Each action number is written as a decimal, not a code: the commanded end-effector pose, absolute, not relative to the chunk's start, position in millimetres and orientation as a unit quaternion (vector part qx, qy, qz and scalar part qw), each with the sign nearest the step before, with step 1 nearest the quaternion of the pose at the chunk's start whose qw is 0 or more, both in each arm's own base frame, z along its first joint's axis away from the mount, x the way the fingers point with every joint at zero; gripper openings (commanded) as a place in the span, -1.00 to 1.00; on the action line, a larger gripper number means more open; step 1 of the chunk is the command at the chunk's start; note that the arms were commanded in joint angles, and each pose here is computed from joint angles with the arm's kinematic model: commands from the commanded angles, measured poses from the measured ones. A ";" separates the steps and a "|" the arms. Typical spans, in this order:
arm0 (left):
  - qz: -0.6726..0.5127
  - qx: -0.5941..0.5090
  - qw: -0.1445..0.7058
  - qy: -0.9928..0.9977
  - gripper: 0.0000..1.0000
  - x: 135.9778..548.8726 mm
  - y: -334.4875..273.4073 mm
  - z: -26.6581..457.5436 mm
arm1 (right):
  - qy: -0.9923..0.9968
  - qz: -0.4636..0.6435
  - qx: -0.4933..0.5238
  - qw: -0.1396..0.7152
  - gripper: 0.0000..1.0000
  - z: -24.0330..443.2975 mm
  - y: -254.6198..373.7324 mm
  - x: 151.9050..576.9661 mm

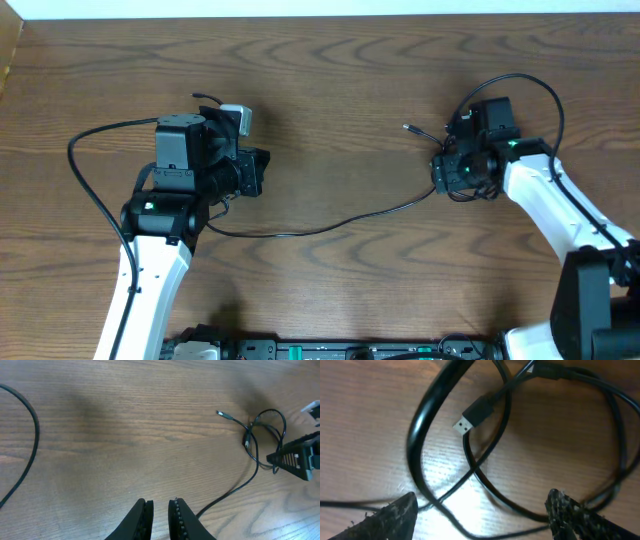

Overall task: Untangle cables
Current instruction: 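Return the right gripper and grasp the black cable tangle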

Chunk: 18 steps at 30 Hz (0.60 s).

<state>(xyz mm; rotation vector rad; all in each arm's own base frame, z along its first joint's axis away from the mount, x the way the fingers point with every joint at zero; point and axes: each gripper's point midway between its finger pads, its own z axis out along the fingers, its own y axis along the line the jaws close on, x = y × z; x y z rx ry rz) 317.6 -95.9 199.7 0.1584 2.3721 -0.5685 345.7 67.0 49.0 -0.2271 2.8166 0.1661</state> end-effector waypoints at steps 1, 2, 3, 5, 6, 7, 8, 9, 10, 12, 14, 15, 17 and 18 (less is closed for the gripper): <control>-0.224 0.069 0.336 0.912 -0.66 314.9 -99.0 196.2 | 0.984 0.074 -0.078 0.139 0.54 31.2 73.1 346.0; -0.224 0.069 0.336 0.912 -0.66 314.9 -99.0 196.2 | 0.984 0.080 -0.080 0.140 0.53 28.2 76.4 347.9; -0.224 0.069 0.336 0.912 -0.66 314.8 -99.0 196.2 | 0.984 0.083 -0.077 0.140 0.47 25.6 79.2 349.7; -0.224 0.069 0.335 0.913 -0.66 314.4 -98.9 195.7 | 0.984 0.085 -0.071 0.142 0.36 22.4 83.3 352.1; -0.224 0.069 0.335 0.913 -0.66 314.3 -98.9 195.7 | 0.984 0.086 -0.070 0.142 0.26 21.7 84.7 352.6; -0.224 0.070 0.335 0.913 -0.66 314.3 -98.9 195.7 | 0.983 0.086 -0.072 0.145 0.06 22.2 86.3 353.5; -0.224 0.070 0.335 0.913 -0.66 314.3 -98.9 195.7 | 0.983 0.087 -0.073 0.146 -0.10 22.3 86.9 353.8; -0.224 0.070 0.335 0.913 -0.67 314.3 -98.9 195.7 | 0.983 0.087 -0.073 0.146 -0.29 22.4 86.9 353.7; -0.224 0.070 0.335 0.913 -0.66 314.3 -98.9 195.7 | 0.983 0.086 -0.073 0.144 -0.70 22.0 86.7 352.8; -0.224 0.070 0.335 0.913 -0.66 314.3 -98.9 195.7 | 0.984 0.086 -0.072 0.138 -0.98 21.2 86.5 350.1; -0.224 0.070 0.335 0.913 -0.66 314.3 -98.9 195.7 | 0.985 0.086 -0.071 0.135 -0.98 21.7 87.6 348.6; -0.224 0.070 0.335 0.913 -0.66 314.3 -98.9 195.7 | 0.985 0.086 -0.071 0.134 -0.98 22.2 87.7 348.6; -0.224 0.070 0.334 0.913 -0.66 314.0 -98.8 195.3 | 0.985 0.086 -0.071 0.132 -0.98 26.7 87.6 349.5; -0.224 0.070 0.333 0.913 -0.66 313.5 -98.8 194.9 | 0.985 0.086 -0.071 0.131 -0.98 30.2 87.8 350.1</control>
